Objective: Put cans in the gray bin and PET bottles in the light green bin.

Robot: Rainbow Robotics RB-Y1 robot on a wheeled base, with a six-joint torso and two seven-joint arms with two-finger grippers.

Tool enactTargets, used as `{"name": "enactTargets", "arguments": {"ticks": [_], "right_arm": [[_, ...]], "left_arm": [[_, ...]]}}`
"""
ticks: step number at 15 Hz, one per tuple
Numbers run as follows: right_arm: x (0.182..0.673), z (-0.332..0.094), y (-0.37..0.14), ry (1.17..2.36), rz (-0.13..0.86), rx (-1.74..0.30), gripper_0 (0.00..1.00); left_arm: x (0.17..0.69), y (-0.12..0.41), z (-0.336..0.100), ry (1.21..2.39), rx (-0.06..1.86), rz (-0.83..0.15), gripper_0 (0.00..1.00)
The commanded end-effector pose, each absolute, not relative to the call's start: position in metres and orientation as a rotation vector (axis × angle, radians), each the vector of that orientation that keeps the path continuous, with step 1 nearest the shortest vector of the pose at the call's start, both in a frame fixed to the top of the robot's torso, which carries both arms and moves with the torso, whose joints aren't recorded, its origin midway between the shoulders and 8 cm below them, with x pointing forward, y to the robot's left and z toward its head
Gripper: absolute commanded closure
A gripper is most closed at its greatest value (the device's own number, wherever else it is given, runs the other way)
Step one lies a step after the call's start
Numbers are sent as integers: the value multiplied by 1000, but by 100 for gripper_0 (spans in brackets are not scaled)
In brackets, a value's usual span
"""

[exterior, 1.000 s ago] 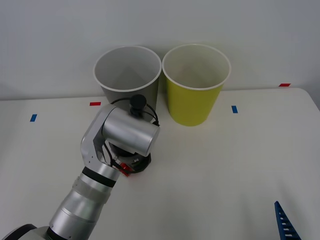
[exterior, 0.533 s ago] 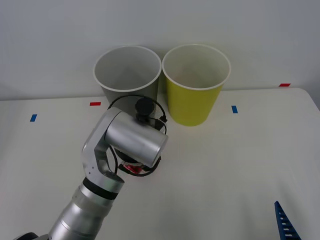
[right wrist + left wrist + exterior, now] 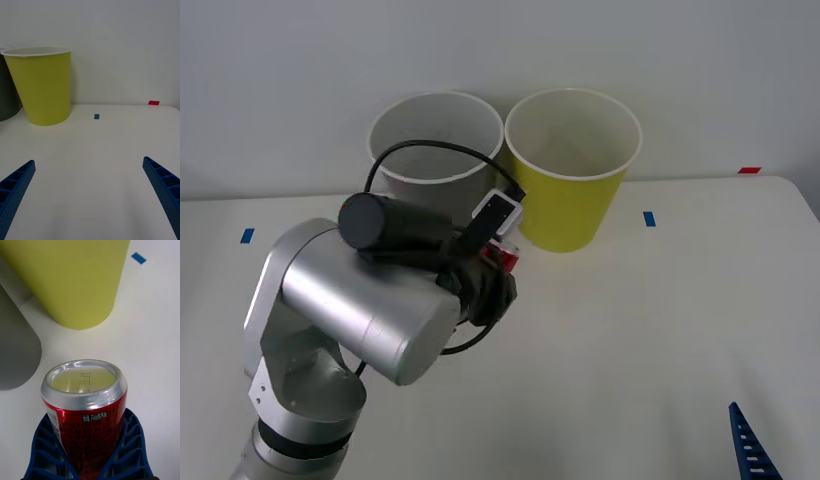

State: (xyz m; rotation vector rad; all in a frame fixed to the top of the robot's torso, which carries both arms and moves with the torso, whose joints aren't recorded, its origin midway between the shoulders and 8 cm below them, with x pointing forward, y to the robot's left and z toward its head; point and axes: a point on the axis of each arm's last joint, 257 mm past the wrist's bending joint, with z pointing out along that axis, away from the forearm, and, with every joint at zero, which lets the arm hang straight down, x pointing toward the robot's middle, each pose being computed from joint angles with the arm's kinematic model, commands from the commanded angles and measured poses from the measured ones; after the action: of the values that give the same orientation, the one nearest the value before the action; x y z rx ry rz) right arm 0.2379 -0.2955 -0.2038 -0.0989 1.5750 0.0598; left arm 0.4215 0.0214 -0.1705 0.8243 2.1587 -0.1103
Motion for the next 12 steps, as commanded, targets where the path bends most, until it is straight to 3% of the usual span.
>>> {"name": "enactTargets", "arguments": {"ticks": [1,5,7,12], "right_arm": [[238,-204,-295,1575,60,-99,0],[238,-204,-295,1575,60,-99,0],[238,-204,-295,1575,60,-99,0],[238,-204,-295,1575,60,-99,0]], "left_arm": [[413,30,-114,2015,804,-194,100],[414,48,-36,1806,688,-234,100],[411,51,-3,1712,647,-302,100],[415,88,40,1627,553,-340,100]]}}
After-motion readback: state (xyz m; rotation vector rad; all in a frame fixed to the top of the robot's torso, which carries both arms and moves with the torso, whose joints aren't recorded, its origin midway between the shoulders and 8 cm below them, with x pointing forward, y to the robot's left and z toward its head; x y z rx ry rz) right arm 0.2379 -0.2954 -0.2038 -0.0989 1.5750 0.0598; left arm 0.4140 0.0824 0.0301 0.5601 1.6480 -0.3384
